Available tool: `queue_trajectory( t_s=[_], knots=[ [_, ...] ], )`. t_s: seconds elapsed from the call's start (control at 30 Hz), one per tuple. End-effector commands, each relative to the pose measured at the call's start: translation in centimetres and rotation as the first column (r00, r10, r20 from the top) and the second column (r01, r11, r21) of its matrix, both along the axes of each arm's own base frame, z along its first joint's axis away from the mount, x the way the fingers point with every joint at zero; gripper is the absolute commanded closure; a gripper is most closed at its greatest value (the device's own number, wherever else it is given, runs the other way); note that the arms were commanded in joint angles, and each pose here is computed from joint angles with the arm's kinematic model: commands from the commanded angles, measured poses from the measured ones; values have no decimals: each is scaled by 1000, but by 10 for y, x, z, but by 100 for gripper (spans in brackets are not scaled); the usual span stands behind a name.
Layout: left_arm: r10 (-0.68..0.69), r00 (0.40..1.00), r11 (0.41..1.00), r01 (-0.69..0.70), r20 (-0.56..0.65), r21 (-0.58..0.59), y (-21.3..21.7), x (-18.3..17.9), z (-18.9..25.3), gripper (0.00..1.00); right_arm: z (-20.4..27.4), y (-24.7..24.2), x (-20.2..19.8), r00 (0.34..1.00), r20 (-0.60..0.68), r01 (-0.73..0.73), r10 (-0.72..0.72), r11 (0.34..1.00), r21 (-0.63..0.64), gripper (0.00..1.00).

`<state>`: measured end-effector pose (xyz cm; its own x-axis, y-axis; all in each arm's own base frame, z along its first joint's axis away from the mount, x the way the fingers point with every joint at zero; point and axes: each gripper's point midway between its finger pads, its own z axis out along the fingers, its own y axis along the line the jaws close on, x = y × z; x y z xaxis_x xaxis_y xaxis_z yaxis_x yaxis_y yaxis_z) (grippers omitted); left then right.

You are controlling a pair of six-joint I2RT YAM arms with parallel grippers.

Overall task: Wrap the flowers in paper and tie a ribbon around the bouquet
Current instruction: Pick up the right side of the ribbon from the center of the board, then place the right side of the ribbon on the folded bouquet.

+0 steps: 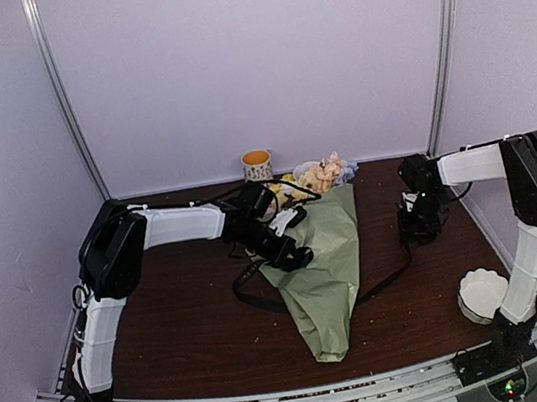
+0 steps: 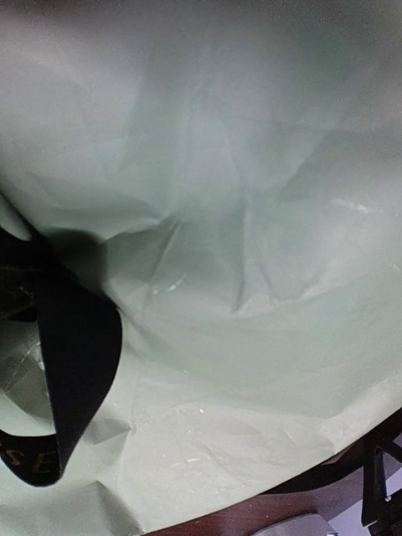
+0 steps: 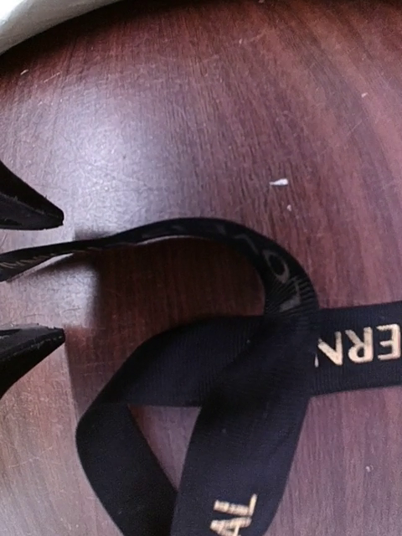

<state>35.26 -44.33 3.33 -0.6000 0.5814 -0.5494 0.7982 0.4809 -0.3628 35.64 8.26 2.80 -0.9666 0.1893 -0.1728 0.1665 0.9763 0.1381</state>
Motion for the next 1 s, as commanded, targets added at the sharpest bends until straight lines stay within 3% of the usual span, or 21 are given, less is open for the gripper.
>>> queue_trajectory(
  t_s=[0.0,0.1,0.27,0.4,0.5,0.6,0.7,0.83,0.97],
  knots=[
    [9,1000,1000,-9,13,23,10,1,3,100,-4,12,-10,992,-92,-88,87,996,-15,59],
    [13,1000,1000,-13,14,23,12,3,3,100,-7,20,-11,982,-132,-147,137,987,-70,65],
    [16,1000,1000,-16,7,22,13,2,3,100,4,13,-1,992,-67,-107,102,991,-78,100],
    [18,1000,999,-18,13,33,16,2,1,100,67,-27,31,992,130,20,3,984,-174,100],
    [23,1000,999,-23,11,30,17,3,-1,100,153,-32,56,931,365,61,8,983,-175,100],
    [29,1000,999,-29,8,18,17,5,-1,100,227,7,65,823,555,-44,121,988,-149,100],
    [37,999,999,-37,11,12,18,8,0,100,264,77,60,692,675,-246,254,963,-110,100],
    [46,999,999,-45,21,-20,19,12,13,100,259,177,37,593,729,-531,342,847,34,100],
    [49,997,995,-44,56,-87,20,14,32,100,235,244,17,573,729,-670,373,726,155,100]
  ],
)
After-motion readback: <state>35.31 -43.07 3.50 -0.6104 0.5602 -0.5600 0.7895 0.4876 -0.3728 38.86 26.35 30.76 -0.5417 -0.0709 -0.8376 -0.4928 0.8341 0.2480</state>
